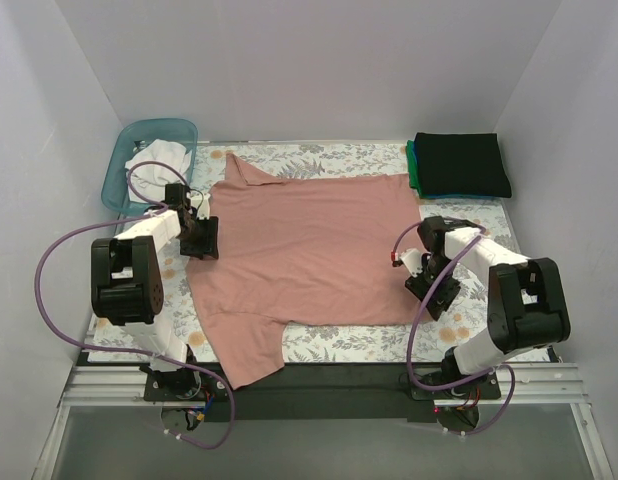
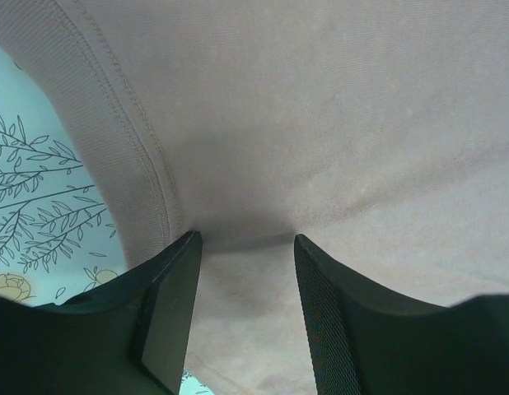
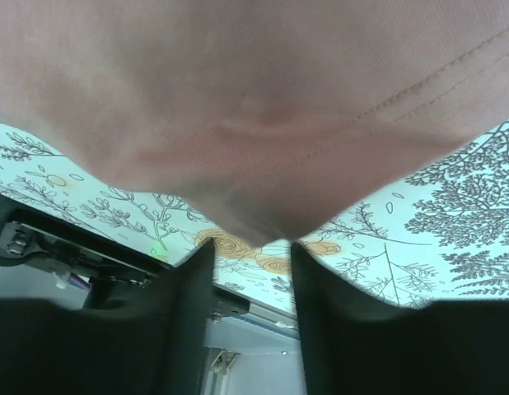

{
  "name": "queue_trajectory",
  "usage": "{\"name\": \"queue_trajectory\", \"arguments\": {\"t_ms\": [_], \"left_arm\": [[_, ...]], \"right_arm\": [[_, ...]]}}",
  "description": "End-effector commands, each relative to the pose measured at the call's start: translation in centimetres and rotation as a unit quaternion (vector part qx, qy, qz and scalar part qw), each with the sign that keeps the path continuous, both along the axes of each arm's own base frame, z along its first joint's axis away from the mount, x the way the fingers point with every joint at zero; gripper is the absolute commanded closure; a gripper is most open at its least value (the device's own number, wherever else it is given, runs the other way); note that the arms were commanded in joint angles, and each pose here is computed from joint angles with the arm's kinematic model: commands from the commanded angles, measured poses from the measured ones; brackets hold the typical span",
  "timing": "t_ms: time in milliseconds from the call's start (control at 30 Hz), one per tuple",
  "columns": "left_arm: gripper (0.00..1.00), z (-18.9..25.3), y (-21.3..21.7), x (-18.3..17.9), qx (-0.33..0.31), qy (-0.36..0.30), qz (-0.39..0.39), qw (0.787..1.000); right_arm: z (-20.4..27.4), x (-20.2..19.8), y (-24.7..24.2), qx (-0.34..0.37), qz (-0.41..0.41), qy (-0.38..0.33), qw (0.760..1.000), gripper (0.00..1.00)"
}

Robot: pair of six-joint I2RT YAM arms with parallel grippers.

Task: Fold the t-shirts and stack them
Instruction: Flatten the tshirt out

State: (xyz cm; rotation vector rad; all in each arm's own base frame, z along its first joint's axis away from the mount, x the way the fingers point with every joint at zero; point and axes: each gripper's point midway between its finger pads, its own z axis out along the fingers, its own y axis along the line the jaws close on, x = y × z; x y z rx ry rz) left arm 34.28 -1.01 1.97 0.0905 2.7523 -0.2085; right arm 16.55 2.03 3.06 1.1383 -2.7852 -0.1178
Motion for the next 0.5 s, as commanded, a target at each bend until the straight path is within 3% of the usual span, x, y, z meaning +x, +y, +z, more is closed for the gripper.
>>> {"name": "queue_trajectory", "arguments": {"t_ms": [0, 67, 133, 300, 467], "left_arm": [[0.52, 1.0, -0.5, 0.2, -0.021, -0.005, -0.019, 1.0], [0.52, 2.5, -1.3, -0.1, -0.041, -0.011, -0.03, 0.999], [0.52, 5.4, -1.7, 0.3, -0.05, -0.033, -0.041, 0.997], [0.51, 10.6, -3.0, 2.4, -0.083, -0.095, -0.054, 0.99], [0.55, 12.5, -3.5, 7.2, -0.111, -0.157, -0.028, 0.981]], "right_arm": [[0.4, 0.2, -0.1, 0.005, 0.014, 0.003, 1.0, 0.45], [1.9, 1.4, 0.7, 0.03, 0.016, -0.014, 0.999, 0.34], [3.8, 2.7, 1.2, 0.058, 0.019, -0.038, 0.997, 0.33], [8.7, 8.2, 2.9, 0.114, 0.009, -0.124, 0.986, 0.48], [8.1, 14.3, 5.9, 0.165, -0.052, -0.124, 0.977, 0.69]]}}
